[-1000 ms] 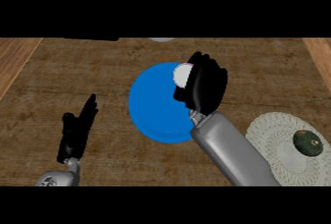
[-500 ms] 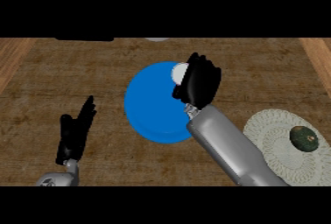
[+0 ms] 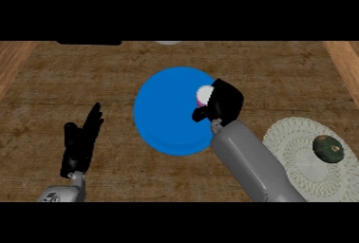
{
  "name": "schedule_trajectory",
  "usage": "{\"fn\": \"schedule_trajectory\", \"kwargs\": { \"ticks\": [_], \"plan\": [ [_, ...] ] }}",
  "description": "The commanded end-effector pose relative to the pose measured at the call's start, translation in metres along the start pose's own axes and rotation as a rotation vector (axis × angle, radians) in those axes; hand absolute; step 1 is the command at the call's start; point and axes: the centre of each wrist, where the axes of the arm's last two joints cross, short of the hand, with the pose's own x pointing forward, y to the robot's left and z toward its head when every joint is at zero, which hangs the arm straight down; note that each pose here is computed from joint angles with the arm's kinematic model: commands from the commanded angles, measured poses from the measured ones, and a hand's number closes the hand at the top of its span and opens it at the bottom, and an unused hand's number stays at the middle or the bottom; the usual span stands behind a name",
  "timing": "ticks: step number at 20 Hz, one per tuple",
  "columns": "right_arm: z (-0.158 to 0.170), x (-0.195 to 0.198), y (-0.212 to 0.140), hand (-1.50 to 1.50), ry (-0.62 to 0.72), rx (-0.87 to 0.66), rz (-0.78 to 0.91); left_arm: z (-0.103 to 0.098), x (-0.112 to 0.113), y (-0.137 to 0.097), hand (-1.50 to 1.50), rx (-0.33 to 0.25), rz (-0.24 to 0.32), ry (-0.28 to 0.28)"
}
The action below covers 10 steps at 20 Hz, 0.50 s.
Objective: Pick the can from the placemat and place it in the plate
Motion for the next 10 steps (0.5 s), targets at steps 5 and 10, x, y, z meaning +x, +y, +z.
{"fn": "schedule_trajectory", "kwargs": {
  "ticks": [5, 10],
  "plan": [
    [-0.001, -0.001, 0.015, -1.50, 0.007, 0.200, -0.053, -0.002, 0.003, 0.017, 0.00, 0.013, -0.011, 0.000],
    [0.006, -0.010, 0.003, -1.50, -0.184, 0.067, -0.304, -0.003, -0.003, -0.001, 0.00, 0.017, -0.009, 0.016]
  ]
}}
